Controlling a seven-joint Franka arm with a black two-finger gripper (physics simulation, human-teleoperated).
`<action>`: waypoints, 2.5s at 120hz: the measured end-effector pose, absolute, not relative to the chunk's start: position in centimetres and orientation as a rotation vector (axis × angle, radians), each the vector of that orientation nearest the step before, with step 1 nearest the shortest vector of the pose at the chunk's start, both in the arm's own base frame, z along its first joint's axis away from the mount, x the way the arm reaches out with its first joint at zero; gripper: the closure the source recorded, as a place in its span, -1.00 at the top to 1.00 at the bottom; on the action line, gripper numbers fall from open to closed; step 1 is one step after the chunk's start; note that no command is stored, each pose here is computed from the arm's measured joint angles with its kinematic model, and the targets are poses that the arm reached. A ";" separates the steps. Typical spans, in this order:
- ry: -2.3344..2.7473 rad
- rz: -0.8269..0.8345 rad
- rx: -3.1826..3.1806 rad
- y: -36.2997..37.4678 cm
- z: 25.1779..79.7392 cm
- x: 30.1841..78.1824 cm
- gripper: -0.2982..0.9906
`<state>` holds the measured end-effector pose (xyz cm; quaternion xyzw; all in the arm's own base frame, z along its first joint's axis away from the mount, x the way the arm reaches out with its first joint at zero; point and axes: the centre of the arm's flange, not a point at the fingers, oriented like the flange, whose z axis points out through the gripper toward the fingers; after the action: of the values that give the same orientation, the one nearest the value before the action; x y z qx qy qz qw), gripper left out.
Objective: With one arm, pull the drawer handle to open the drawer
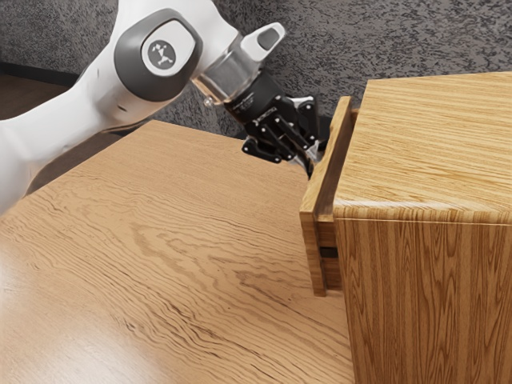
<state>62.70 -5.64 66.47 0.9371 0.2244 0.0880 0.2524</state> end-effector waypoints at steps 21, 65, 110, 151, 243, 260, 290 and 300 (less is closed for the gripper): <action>0.583 0.234 2.560 -5.8 66.6 62.2 -0.53; 0.562 0.225 2.579 -5.3 66.2 61.6 -0.54; 0.577 0.228 2.587 -3.6 66.1 61.2 -0.54; 0.584 0.234 2.602 -1.9 65.8 61.0 -0.55; 0.507 0.232 2.636 0.5 66.3 59.1 -0.56; 0.505 0.227 2.644 1.0 65.9 59.0 -0.56; 0.524 0.240 2.642 3.0 66.4 58.1 -0.57; 0.532 0.237 2.643 3.7 66.2 58.0 -0.57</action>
<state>57.98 3.68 66.22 0.9535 0.1920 0.0856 0.2160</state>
